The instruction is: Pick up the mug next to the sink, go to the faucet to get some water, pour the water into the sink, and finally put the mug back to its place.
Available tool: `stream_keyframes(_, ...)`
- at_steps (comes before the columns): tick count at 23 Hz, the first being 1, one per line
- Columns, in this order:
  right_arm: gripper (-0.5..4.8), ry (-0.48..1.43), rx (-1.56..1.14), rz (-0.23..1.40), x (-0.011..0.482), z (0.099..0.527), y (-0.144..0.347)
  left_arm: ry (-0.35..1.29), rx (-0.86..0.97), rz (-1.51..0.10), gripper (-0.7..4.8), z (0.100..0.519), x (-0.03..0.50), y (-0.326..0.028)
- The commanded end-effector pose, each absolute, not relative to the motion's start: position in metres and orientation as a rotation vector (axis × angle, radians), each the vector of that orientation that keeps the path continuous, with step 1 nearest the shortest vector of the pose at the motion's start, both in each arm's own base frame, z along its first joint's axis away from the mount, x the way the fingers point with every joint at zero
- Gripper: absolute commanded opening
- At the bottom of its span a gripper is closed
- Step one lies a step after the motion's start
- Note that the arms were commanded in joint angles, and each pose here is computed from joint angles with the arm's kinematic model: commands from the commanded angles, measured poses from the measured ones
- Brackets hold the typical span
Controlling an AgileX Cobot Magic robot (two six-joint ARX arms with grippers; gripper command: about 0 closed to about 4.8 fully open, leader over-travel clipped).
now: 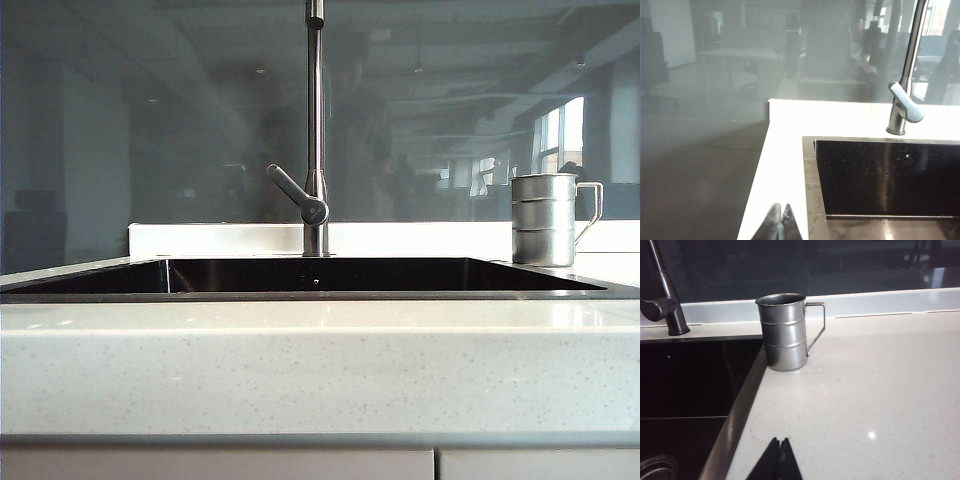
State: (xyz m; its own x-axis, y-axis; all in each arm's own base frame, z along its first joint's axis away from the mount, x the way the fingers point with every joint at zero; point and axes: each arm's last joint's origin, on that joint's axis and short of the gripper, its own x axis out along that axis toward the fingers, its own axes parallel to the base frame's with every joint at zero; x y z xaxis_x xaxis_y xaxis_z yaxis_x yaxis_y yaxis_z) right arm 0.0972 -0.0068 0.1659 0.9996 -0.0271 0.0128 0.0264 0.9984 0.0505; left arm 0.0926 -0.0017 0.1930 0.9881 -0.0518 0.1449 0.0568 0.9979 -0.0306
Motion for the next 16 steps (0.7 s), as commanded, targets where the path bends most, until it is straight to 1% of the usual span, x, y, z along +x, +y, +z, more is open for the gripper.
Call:
stream_keyframes(1,-0.05,-0.031,0.046,-0.029,0.097,0.167,-0.007,-0.153,-0.030,-0.052,-0.05,0.195,0.092,-0.002)
stream_keyframes(7,-0.05,-0.031,0.046,-0.029,0.097,0.167,-0.007,-0.153,-0.031,-0.051,-0.05,0.195,0.092,-0.001)
stream_keyframes(11,-0.06,-0.039,0.076,0.033,0.097,0.168,-0.005,-0.153,-0.031,-0.051,-0.05,0.195,0.092,-0.001)
stream_keyframes(13,-0.06,-0.107,0.189,0.048,0.097,0.175,-0.005,-0.154,-0.031,-0.051,-0.05,0.195,0.092,-0.001)
stream_keyframes(14,-0.06,-0.200,0.226,0.049,0.095,0.184,-0.005,-0.153,-0.030,-0.052,-0.05,0.195,0.092,-0.002)
stream_keyframes(15,-0.06,-0.245,0.231,0.040,0.094,0.189,-0.006,-0.153,-0.030,-0.052,-0.06,0.195,0.092,-0.002)
stream_keyframes(16,-0.06,-0.308,0.240,-0.003,0.092,0.199,-0.007,-0.153,-0.031,-0.053,-0.05,0.195,0.092,-0.002)
